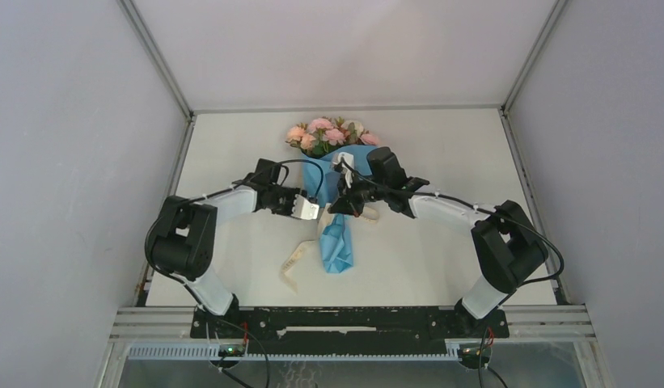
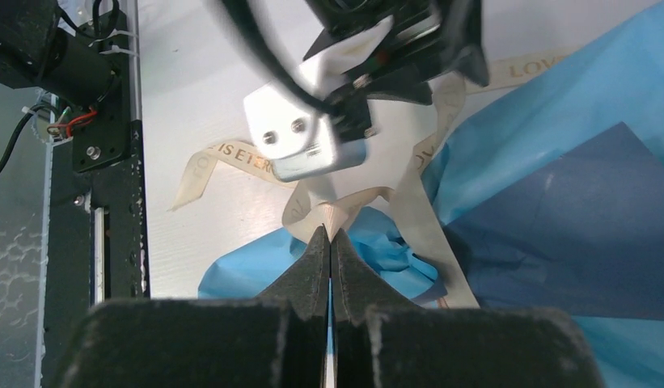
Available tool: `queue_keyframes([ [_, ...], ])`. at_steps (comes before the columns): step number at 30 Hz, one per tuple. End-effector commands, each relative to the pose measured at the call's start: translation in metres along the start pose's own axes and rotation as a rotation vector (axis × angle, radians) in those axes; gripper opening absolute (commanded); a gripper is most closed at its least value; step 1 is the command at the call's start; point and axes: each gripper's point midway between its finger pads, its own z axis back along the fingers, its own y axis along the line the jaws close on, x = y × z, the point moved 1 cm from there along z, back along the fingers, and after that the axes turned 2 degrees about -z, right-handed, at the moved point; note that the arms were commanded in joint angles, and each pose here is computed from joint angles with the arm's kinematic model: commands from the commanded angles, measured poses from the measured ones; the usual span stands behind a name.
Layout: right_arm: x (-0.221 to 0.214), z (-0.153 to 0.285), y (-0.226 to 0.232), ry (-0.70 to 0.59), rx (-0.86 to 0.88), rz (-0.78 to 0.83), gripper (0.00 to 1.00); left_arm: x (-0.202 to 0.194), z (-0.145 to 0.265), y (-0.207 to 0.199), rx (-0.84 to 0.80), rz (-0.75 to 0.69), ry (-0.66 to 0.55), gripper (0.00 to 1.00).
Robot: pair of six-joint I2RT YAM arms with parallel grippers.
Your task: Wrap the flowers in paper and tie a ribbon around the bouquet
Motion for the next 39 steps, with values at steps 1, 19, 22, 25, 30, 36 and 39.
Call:
queue_keyframes([
  [1,0.027,0.005,-0.007,-0.064,-0.009,0.052,0.0,0.006,-0.007,0.006,-0.005,-0.074,-0.02,0.26],
  [19,0.053,0.004,-0.036,-0.085,-0.171,-0.231,0.0,0.176,0.15,-0.093,-0.315,0.106,-0.29,0.0],
  [22,0.059,0.007,-0.037,-0.108,-0.188,-0.258,0.0,0.213,0.155,-0.08,-0.268,0.214,-0.389,0.0],
  [25,0.059,0.008,-0.04,-0.113,-0.199,-0.283,0.0,0.261,0.15,-0.068,-0.247,0.311,-0.532,0.0],
  [30,0.06,0.014,-0.036,-0.113,-0.167,-0.315,0.0,0.34,0.141,-0.039,-0.211,0.397,-0.797,0.0],
  [36,0.064,0.019,-0.032,-0.101,-0.135,-0.305,0.0,0.402,0.137,-0.012,-0.179,0.444,-1.019,0.0],
  [39,0.061,0.022,-0.028,-0.082,-0.129,-0.29,0.0,0.398,0.112,-0.026,-0.194,0.431,-1.002,0.0],
])
